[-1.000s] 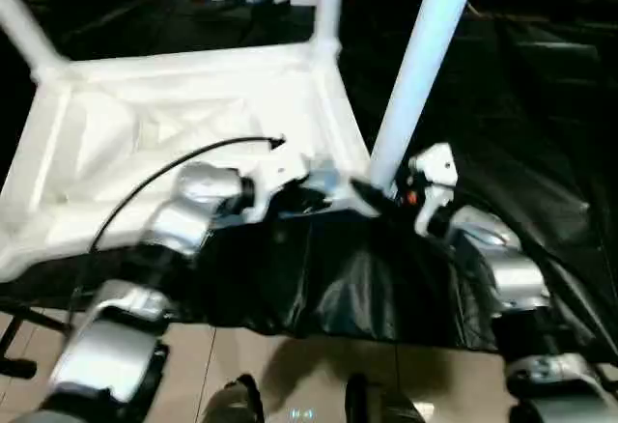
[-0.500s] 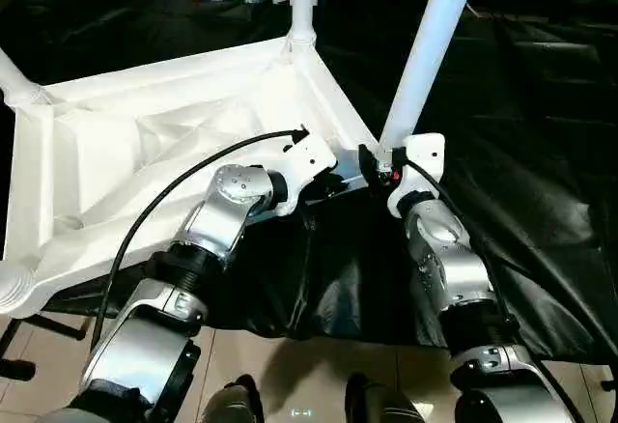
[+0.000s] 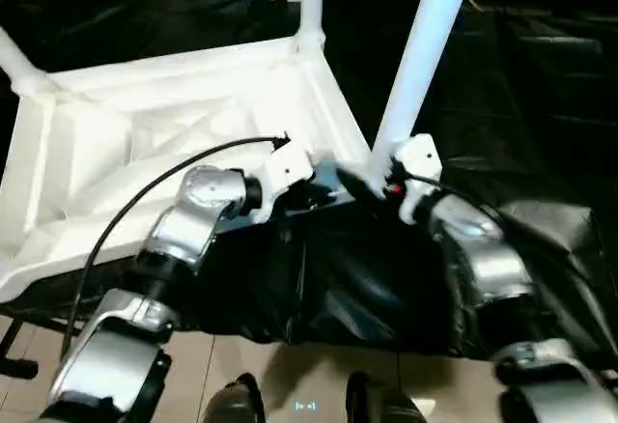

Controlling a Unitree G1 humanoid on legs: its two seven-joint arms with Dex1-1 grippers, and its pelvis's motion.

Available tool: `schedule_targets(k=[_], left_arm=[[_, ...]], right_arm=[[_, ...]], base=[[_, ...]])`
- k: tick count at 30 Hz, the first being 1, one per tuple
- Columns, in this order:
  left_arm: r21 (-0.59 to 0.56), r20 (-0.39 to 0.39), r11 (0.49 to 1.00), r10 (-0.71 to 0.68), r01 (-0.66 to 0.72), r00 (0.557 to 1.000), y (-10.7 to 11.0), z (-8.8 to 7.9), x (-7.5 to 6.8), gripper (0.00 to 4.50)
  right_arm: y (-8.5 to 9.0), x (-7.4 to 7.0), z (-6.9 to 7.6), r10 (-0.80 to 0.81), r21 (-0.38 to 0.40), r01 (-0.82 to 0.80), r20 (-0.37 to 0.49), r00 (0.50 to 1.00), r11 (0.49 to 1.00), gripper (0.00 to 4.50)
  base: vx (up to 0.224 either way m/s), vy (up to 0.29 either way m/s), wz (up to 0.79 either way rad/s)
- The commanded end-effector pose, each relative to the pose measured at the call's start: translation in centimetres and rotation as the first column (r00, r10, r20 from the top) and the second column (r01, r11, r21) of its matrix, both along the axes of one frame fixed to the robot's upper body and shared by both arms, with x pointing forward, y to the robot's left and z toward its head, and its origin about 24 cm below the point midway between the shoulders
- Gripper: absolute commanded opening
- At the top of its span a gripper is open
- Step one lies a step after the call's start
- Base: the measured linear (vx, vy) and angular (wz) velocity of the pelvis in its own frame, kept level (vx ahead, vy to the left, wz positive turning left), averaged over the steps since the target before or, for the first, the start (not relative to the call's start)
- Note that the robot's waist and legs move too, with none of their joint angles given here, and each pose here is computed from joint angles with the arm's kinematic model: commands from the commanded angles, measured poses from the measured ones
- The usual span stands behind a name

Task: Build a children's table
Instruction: Rotate leg to tighten

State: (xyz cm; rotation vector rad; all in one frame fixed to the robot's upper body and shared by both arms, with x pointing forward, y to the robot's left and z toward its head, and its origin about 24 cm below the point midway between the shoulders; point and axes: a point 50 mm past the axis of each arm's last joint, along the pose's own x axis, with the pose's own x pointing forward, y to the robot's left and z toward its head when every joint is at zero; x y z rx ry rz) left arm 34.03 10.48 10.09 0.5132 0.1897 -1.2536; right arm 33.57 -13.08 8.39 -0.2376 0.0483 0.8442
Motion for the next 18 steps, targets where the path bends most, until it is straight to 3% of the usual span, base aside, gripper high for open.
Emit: schedule_targets(k=[1, 6, 9, 18], left_arm=[[0.022, -0.105, 0.993, -0.116, 0.119, 0.988, -0.6, -2.4, -1.6, 0.0], [0.042, -0.125, 0.986, -0.153, 0.16, 0.98, 0.5, -2.3, -1.9, 0.0], [0.058, -0.146, 0.978, -0.19, 0.2, 0.971, 1.6, -2.1, -2.2, 0.0], [0.067, -0.169, 0.97, -0.221, 0.235, 0.961, 2.5, -1.9, -2.4, 0.0]], right_arm=[[0.5, -1.0, -0.8, 0.116, -0.022, -0.117, -0.053, 0.992, 0.993, 4.06], [0.0, -1.9, -0.5, 0.244, -0.012, -0.245, -0.086, 0.966, 0.969, 3.7], [-0.4, -3.0, -0.6, 0.374, -0.004, -0.377, -0.134, 0.918, 0.926, 3.42], [-0.7, -3.7, -0.7, 0.444, 0.004, -0.451, -0.181, 0.877, 0.892, 2.73]], base=[[0.0, 0.0, 0.0], [0.0, 0.0, 0.0], [0.0, 0.0, 0.0], [0.0, 0.0, 0.0]])
